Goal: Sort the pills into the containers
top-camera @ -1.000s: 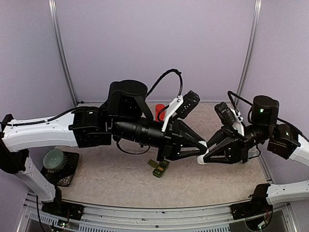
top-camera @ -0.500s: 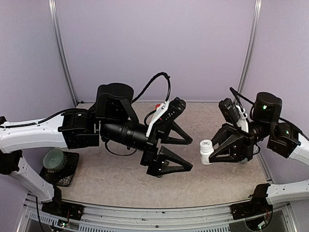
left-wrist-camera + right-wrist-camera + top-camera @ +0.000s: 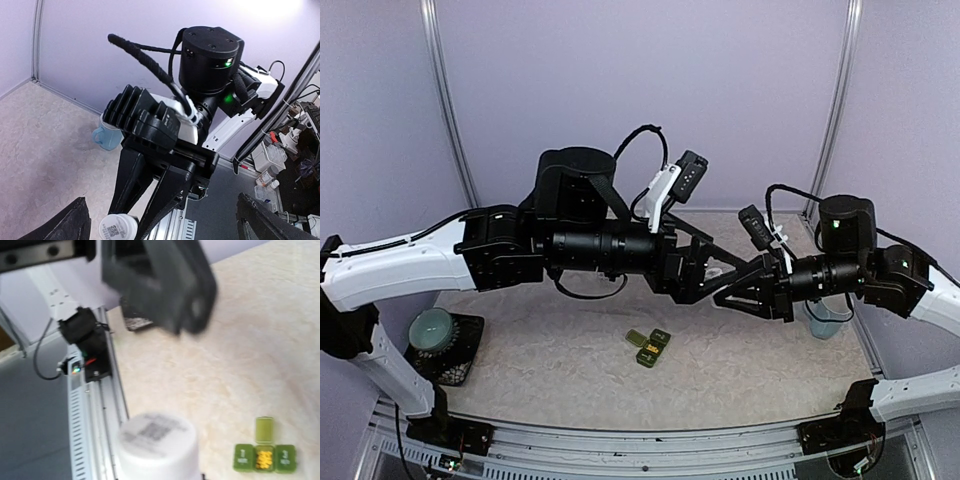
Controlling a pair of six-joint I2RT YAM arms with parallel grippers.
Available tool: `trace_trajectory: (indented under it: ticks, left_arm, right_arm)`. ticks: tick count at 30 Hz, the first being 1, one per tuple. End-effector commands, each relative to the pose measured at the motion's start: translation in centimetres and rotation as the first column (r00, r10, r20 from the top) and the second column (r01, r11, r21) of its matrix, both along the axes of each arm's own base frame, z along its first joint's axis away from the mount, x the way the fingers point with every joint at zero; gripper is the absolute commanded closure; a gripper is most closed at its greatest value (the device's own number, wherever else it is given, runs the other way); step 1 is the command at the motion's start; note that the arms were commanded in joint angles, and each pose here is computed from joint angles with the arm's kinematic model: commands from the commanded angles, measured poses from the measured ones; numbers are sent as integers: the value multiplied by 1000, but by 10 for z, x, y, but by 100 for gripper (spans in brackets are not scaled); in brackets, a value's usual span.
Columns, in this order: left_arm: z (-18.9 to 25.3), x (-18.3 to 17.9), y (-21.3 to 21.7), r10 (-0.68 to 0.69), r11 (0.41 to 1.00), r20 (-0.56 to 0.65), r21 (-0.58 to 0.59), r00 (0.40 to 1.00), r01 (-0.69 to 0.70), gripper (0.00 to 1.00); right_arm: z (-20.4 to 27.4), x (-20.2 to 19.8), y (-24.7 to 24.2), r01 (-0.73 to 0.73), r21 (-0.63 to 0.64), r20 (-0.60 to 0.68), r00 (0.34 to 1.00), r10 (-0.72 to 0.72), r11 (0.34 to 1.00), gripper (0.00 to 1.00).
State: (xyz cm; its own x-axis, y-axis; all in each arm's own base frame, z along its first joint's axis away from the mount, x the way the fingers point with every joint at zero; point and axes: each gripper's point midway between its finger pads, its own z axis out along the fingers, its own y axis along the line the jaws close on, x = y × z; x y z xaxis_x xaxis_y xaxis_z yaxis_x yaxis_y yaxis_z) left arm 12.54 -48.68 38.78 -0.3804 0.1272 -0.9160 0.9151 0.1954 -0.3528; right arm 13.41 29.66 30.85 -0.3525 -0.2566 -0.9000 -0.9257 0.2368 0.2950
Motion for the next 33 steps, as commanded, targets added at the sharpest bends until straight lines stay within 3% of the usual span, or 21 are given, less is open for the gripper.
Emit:
trace_trajectory:
  ticks: [1,8,25,33]
  left_arm:
    - [-27,13,-13,79,994,-31,84,996,-76,1]
    - [-28,16,-24,65,996,-33,70,997,-63,1]
    - [-3,-3,-11,2,1000,-84,-26,996,-4,1]
    - [-15,1,-13,29,1000,-89,14,996,-28,1]
  right_arm:
    - [11,10,-5,58,9,47,997,-58,998,99]
    - [18,-1,-5,13,60,48,999,-16,998,99]
    - [7,21,-12,139,1,70,988,-138,990,99]
    - [14,16,-12,118,33,65,991,-120,992,99]
